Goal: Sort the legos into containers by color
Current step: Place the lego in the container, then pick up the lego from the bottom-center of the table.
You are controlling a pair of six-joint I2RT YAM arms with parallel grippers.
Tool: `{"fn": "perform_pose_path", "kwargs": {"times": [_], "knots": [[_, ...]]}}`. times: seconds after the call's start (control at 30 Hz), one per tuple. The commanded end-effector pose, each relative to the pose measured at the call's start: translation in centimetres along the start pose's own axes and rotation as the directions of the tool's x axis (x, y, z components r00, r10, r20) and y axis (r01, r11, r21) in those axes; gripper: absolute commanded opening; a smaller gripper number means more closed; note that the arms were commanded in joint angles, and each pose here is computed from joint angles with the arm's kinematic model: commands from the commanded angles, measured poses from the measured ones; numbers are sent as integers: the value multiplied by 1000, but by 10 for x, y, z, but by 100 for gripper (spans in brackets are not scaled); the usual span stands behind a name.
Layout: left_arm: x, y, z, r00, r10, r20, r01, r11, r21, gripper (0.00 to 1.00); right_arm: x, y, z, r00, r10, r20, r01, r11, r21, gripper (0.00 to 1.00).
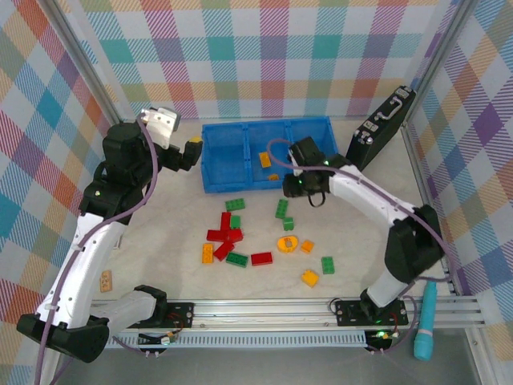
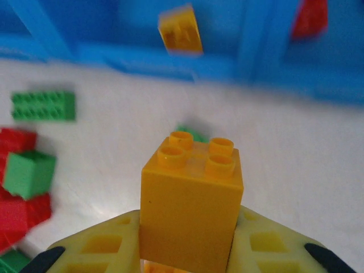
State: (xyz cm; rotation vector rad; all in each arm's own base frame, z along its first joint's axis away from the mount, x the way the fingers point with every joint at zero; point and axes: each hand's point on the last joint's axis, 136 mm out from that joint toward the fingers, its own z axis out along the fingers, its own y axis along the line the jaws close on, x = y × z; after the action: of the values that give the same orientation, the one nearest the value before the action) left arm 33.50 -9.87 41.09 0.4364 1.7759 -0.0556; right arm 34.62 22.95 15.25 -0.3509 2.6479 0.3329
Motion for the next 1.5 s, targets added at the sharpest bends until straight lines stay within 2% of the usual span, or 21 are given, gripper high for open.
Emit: {"fn": "perform_pose_path", "kwargs": {"times": [0.0, 0.1, 0.23, 0.4, 0.53, 0.73, 0.93, 1.1, 1.23, 1.37, 1.47], "knots": [[-7, 4, -10, 999, 8, 41, -7, 1000, -20, 100, -43, 7, 20, 991, -110, 72, 109, 994, 11, 30], [-8, 6, -14, 999, 11, 51, -9, 999, -31, 100, -72, 14, 42, 982, -160, 100, 159, 987, 19, 30], [-10, 6, -20, 998, 11, 65, -9, 999, -36, 100, -92, 19, 73, 975, -198, 100, 197, 980, 28, 31], [-10, 5, -24, 997, 10, 74, -8, 1000, -30, 100, -99, 17, 106, 972, -222, 75, 219, 975, 50, 31], [-9, 6, -26, 996, 13, 93, -9, 999, -39, 100, -101, 19, 118, 973, -222, 61, 219, 975, 44, 35], [-15, 3, -23, 997, 7, 80, -6, 1000, -13, 100, -108, 24, 109, 972, -214, 92, 213, 977, 28, 47], [-17, 6, -20, 998, 7, 63, -5, 1000, -28, 100, -109, 27, 54, 964, -211, 162, 211, 977, 14, 61], [-21, 7, -13, 998, 4, 57, -2, 1000, -25, 100, -70, 17, 2, 978, -132, 159, 135, 991, -6, 65], [-27, 9, -15, 997, -9, 80, 12, 999, -37, 100, 0, -8, -31, 996, 11, 87, -12, 1000, 17, 67], [-23, 6, -17, 995, -23, 94, 25, 999, -25, 100, 83, -42, -33, 988, 154, -10, -153, 985, 85, 70], [-24, 4, -19, 995, -36, 88, 37, 999, -9, 100, 128, -52, -26, 970, 217, -112, -202, 970, 133, 70]]}}
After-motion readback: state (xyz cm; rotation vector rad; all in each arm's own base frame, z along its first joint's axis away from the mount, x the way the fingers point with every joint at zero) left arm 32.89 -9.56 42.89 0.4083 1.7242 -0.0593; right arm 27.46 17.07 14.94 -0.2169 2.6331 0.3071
